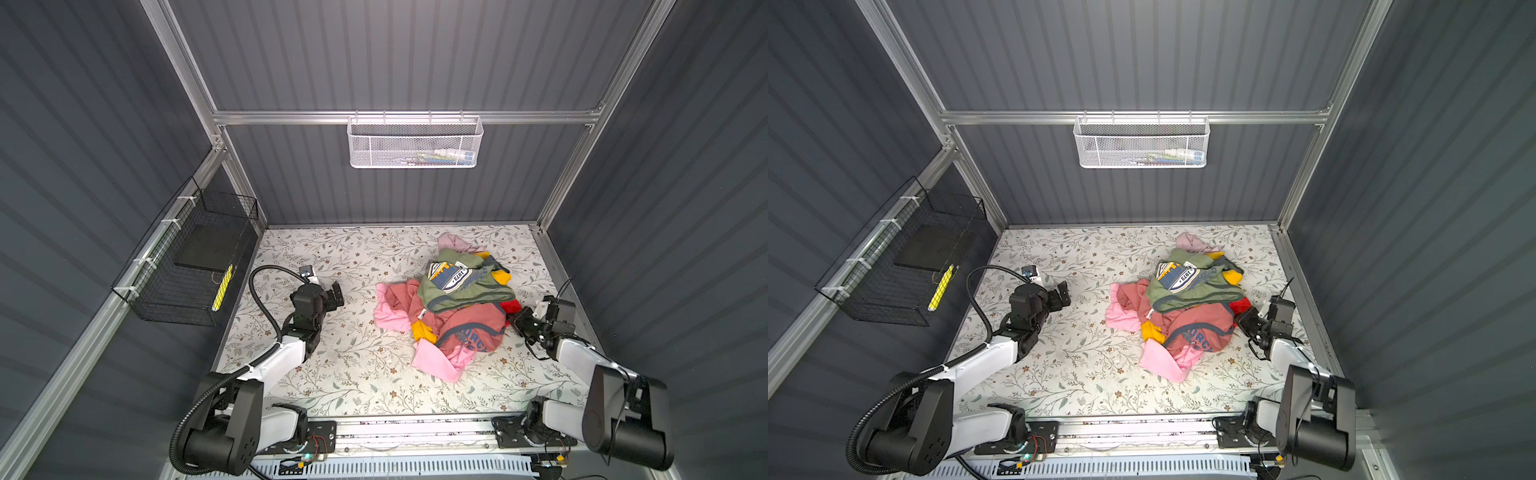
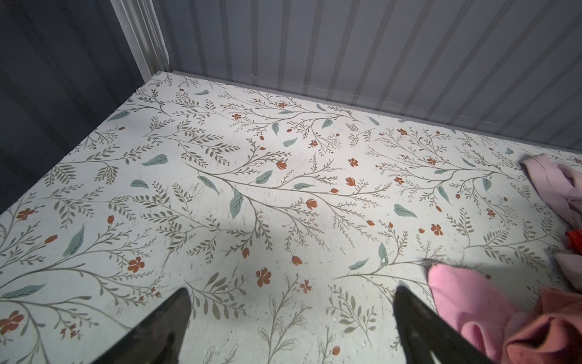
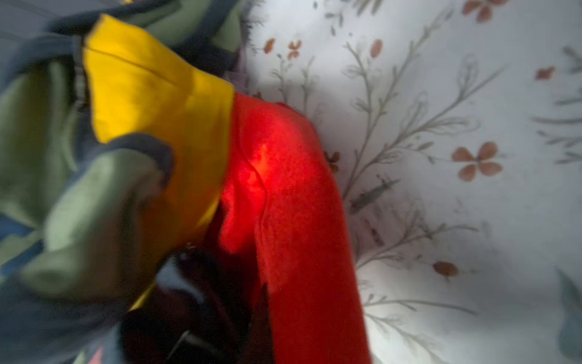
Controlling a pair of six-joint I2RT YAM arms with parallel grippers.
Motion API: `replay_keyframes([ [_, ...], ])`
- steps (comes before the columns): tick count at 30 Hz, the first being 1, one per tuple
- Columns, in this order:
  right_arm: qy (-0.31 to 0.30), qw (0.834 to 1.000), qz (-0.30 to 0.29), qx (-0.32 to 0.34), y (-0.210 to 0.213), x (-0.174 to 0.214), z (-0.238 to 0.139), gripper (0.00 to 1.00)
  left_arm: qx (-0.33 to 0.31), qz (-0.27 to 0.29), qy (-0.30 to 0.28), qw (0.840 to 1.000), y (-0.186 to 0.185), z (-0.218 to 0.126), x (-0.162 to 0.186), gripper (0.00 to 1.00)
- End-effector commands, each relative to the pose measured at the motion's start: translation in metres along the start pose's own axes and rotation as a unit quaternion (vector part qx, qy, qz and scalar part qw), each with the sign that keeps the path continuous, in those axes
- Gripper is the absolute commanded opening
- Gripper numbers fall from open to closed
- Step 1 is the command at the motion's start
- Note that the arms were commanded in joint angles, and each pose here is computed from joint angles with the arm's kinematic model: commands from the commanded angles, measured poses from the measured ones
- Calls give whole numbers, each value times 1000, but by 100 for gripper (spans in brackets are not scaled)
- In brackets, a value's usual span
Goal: Pick out a specific cloth from the pile
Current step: 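Grasp the red cloth at the pile's edge with the right gripper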
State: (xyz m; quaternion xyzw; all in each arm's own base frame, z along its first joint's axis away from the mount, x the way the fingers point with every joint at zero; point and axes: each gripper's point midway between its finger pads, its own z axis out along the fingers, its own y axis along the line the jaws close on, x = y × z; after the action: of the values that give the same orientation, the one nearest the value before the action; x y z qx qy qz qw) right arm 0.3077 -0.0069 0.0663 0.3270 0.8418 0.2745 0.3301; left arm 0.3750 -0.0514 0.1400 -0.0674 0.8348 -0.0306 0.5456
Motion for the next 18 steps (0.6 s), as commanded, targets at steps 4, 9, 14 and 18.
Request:
replay_keyframes([
  [4,-59,997,-43,6,23,-22,-37,0,15,-3,7,1000,-6,-1,3,100],
  [9,-87,994,-58,-10,46,-36,-61,0,21,-1,11,1000,-10,1,4,100],
  [14,-125,989,-77,-15,68,-53,-89,0,26,3,14,1000,-14,0,4,100],
  [18,-167,981,-96,-5,83,-68,-117,0,32,5,20,999,-18,0,7,100],
])
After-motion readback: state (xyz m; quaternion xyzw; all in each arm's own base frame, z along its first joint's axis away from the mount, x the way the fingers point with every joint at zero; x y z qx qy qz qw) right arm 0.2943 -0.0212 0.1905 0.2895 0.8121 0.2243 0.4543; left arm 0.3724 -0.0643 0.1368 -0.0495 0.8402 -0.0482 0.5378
